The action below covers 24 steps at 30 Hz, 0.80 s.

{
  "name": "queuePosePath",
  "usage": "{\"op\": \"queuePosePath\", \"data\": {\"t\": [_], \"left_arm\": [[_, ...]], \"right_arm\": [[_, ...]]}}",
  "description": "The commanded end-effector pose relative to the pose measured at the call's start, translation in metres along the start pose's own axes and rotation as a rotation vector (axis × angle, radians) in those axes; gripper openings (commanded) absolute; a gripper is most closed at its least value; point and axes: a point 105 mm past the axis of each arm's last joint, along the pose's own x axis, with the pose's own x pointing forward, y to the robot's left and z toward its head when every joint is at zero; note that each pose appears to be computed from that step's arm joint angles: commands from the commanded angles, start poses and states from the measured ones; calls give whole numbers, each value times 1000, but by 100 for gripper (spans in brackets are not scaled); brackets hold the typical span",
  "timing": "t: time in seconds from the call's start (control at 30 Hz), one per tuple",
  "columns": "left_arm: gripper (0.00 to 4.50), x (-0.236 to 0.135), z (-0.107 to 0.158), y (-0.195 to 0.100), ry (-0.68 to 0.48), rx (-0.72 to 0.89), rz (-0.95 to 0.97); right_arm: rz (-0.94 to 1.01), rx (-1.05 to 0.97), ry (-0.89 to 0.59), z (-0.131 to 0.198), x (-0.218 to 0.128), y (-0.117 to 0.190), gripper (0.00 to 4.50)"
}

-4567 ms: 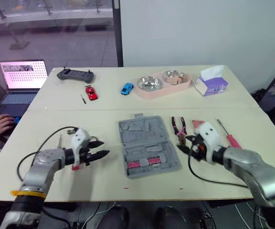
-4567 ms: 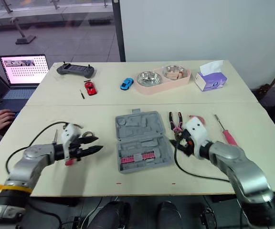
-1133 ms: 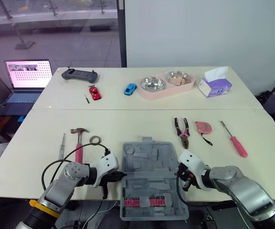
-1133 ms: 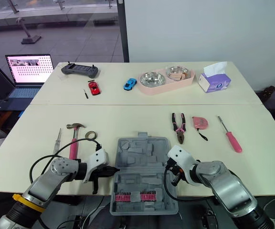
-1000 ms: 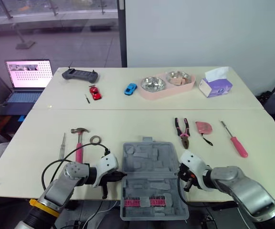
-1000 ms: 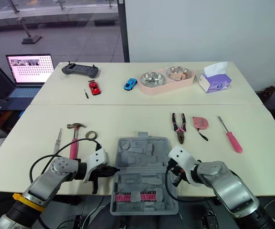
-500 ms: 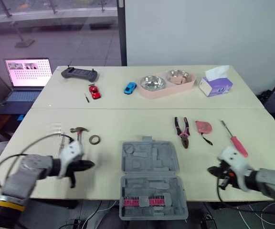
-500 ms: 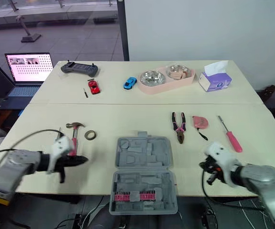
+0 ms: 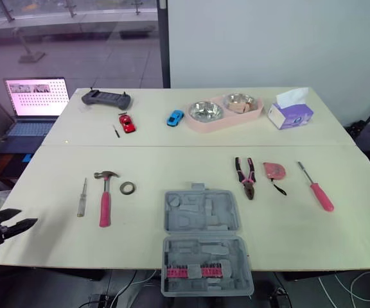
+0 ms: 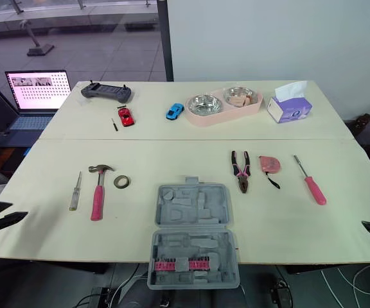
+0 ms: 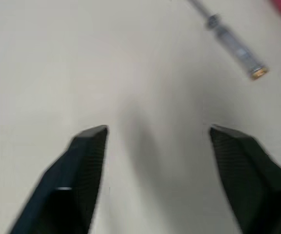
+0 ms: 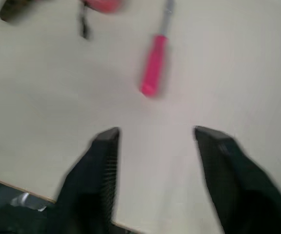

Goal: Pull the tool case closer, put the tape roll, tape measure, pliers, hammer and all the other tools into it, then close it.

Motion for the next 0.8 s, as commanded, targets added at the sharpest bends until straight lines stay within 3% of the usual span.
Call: {"op": "queuePosePath", "data": {"t": [0.03,0.07,0.33,0.5,0.6,0.7,0.8], "left_arm": [[450,-8,-1,11,-8,14,50],[450,-6,-3,10,-6,15,47],[450,3,-2,4,-7,34,21],[450,14,13,-11,-27,88,-70],[450,24,32,-26,-92,63,-144],[450,38,56,-49,-115,102,-224],[450,55,89,-75,-241,249,-301]], "right_arm": [[-37,-32,-21,1,-6,-9,427],[-43,-27,-25,-1,-5,-10,449],[-21,-29,-44,-2,0,-3,449],[75,-4,-125,22,9,27,449],[172,-29,-167,47,18,58,449],[329,-104,-243,90,32,110,449],[495,-189,-303,123,44,160,449]]}}
